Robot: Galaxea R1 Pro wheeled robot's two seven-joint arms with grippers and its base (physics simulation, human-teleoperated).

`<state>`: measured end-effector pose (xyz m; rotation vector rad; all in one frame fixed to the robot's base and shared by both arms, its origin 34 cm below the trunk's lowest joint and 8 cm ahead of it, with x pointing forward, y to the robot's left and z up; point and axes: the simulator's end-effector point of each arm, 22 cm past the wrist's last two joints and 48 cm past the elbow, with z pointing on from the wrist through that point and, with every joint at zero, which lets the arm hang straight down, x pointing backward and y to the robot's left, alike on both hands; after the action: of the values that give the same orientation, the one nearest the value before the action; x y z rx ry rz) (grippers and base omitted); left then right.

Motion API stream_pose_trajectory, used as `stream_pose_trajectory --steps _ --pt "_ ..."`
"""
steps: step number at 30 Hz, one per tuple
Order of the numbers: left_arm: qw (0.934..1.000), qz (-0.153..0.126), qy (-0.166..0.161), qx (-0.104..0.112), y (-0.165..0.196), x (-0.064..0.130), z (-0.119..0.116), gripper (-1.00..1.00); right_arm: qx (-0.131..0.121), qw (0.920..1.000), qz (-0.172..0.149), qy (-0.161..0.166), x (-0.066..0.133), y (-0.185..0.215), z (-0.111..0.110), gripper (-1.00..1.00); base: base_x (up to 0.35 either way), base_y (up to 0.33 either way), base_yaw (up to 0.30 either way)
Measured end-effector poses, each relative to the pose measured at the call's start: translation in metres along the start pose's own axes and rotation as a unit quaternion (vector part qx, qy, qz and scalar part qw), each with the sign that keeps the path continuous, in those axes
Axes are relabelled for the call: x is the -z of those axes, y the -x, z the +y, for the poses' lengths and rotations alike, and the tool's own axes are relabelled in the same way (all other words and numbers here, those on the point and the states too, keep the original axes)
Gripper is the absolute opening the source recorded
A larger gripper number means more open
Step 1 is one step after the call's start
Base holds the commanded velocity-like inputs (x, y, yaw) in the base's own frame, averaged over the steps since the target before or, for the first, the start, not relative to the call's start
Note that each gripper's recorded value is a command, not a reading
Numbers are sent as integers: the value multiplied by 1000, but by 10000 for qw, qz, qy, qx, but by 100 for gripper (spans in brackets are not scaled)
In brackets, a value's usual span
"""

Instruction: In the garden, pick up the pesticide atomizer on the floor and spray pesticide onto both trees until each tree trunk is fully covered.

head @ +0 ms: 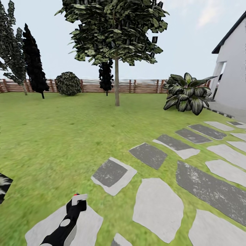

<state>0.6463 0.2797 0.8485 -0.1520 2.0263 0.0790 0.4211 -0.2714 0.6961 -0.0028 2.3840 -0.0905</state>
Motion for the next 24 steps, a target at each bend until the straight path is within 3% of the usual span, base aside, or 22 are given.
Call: stream_pose_trajectory --steps 24 --pt "10000 0 4 4 0 0 0 -100 0 10000 3 0 0 0 0 100 350 0 0"
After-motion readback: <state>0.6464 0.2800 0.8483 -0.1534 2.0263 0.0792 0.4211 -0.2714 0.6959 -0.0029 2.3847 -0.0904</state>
